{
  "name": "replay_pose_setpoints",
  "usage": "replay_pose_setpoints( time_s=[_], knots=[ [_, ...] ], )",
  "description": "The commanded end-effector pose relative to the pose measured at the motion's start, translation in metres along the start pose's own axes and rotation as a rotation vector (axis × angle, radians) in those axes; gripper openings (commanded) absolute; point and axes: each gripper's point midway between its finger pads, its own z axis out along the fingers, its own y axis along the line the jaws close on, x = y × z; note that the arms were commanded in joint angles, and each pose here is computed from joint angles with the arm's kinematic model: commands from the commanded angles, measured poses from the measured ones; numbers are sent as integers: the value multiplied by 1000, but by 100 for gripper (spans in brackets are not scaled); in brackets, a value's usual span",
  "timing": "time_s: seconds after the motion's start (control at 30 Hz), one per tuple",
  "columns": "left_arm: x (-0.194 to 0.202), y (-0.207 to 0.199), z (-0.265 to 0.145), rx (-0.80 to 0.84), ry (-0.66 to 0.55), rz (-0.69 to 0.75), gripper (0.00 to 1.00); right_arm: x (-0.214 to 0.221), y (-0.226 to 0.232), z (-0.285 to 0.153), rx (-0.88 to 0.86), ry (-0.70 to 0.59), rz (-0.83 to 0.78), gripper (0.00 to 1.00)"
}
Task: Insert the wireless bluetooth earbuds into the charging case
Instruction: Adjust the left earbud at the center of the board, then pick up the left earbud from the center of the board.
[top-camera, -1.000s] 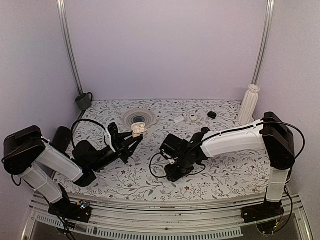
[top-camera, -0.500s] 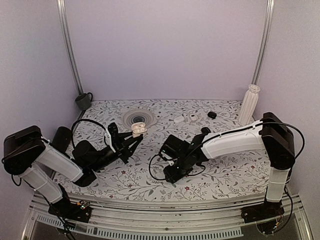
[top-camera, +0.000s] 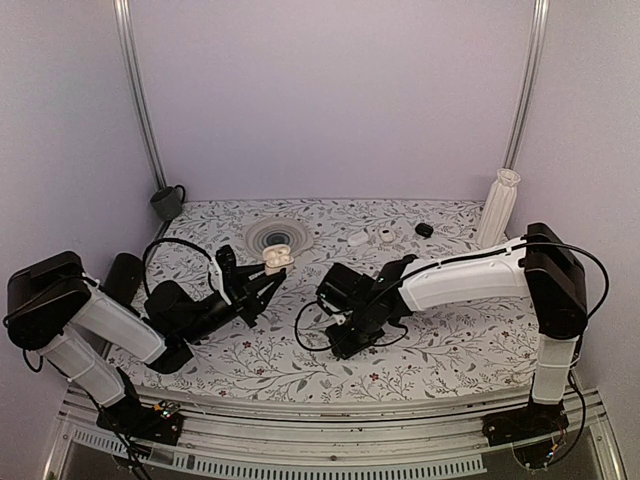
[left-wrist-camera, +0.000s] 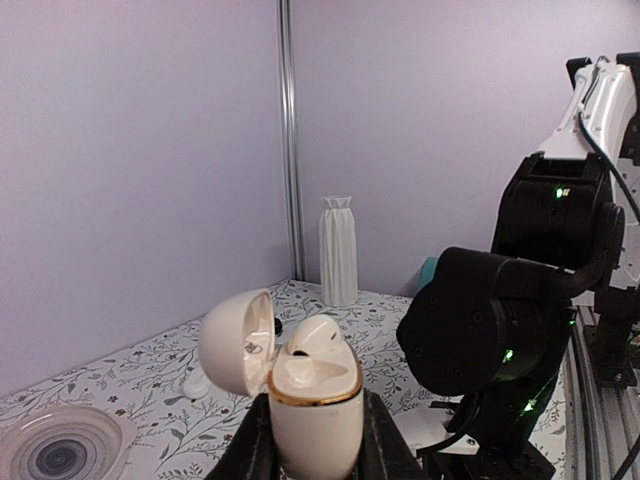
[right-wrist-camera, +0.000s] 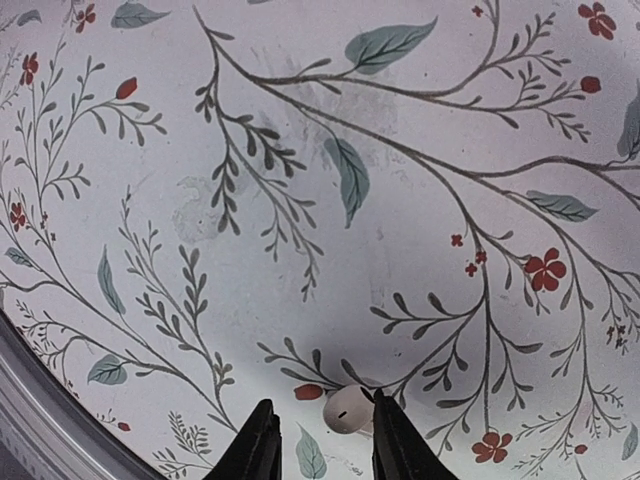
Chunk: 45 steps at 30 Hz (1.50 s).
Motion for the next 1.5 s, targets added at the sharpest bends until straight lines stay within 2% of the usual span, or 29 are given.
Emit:
replay_pose_setpoints(
  time_s=[0.0,0.4,0.83,1.13,1.47],
  knots=[
    [-26,3,-1,-6,-93,9,0,1,-10,2,60,24,39,31],
    [-27,3,-2,-6,-96,8,0,3,-3,11,-5,10,-35,31],
    [-28,3,-2,-7,-97,10,0,4,-9,11,21,66,78,28],
    [-27,3,-2,-5,-94,12,0,14,1,1,-52,90,86,38],
    [-27,2,-1,-4,-95,12,0,26,9,-2,-81,131,92,38]
  ],
)
